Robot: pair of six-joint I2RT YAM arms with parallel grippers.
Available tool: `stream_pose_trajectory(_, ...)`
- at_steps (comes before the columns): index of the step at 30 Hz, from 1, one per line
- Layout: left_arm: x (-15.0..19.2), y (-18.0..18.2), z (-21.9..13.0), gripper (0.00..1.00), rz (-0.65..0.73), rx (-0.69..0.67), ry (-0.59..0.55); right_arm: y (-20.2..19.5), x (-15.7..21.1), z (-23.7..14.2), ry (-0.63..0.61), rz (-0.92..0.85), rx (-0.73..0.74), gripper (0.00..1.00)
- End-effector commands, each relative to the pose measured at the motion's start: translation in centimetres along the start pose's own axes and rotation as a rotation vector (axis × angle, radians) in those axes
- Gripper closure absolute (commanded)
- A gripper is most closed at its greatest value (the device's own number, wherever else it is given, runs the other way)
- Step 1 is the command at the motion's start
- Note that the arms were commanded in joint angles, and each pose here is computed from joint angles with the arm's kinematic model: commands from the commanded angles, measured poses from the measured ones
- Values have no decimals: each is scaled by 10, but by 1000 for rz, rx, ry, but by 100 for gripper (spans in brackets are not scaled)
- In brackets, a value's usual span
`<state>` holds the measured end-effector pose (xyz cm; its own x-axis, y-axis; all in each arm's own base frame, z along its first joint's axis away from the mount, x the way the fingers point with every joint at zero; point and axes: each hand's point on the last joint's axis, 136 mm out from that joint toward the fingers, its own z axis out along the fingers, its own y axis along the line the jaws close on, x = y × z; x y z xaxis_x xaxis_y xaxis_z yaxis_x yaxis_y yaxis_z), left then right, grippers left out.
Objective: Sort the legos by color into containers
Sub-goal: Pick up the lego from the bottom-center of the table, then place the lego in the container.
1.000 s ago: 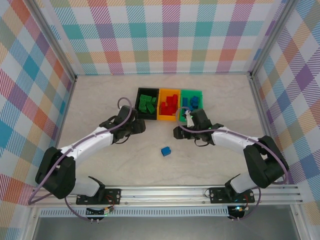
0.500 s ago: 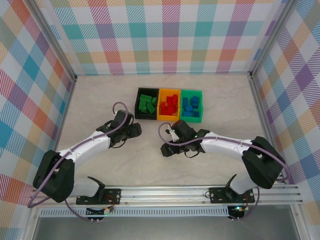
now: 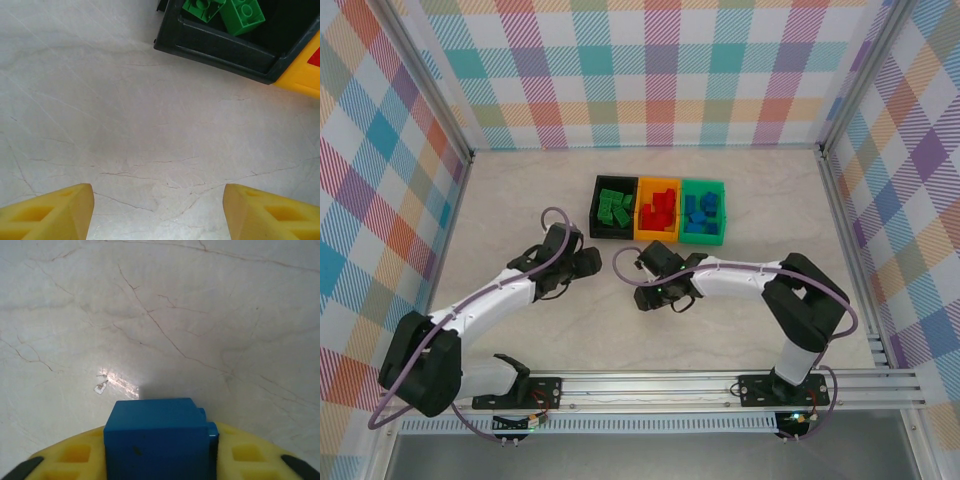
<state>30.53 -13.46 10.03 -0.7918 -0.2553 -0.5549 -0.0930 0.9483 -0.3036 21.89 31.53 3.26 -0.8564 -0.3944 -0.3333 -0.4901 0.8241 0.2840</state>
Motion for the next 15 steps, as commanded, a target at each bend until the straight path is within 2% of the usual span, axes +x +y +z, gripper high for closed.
stream_pose_trajectory(1, 4, 13, -5, 32, -13, -41, -1, -5, -1, -10, -21, 5, 40, 67)
stream_pose_trajectory(7, 5, 12, -6, 31, -13, -35, 6, -20, -39, -43, -147, 5, 96, 67)
stream_pose_trajectory(15, 10, 15, -10, 31, -25, -28, 6, -110, -116, -112, -392, 239, 130, 65)
